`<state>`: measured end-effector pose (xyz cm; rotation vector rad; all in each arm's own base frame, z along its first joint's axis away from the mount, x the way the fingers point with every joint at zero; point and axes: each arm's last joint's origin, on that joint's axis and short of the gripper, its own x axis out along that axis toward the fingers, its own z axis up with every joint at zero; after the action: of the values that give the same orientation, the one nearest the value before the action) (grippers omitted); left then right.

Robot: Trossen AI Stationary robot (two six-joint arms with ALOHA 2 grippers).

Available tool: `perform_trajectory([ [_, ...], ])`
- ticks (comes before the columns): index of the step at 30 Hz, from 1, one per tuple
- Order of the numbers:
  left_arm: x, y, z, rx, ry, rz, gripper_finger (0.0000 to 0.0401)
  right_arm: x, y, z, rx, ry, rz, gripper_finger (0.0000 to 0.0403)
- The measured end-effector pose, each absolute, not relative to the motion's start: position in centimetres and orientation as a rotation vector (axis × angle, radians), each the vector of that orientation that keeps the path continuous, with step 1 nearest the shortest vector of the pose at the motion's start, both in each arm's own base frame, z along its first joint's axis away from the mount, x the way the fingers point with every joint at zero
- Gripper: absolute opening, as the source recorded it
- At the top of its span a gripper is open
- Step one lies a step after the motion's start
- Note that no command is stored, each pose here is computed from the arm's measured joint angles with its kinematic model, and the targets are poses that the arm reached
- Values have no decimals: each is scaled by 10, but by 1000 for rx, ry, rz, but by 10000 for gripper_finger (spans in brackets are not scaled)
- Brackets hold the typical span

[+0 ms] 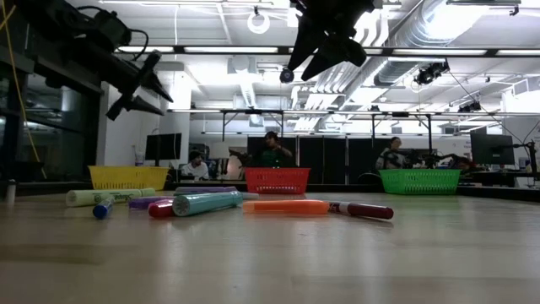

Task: Pick & Place Markers
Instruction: Put the brown marker into the yellow bin

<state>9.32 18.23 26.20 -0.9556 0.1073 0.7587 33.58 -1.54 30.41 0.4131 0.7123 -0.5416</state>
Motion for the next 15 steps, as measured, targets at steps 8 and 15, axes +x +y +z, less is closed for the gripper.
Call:
perform_trajectory([
  [8, 95, 165, 244, -1123, 318, 644, 177, 336, -15, 304, 406, 715, -538, 173],
  [15, 97, 139, 232, -1164, 543, 829, 177, 336, -15, 304, 406, 714, -538, 173],
])
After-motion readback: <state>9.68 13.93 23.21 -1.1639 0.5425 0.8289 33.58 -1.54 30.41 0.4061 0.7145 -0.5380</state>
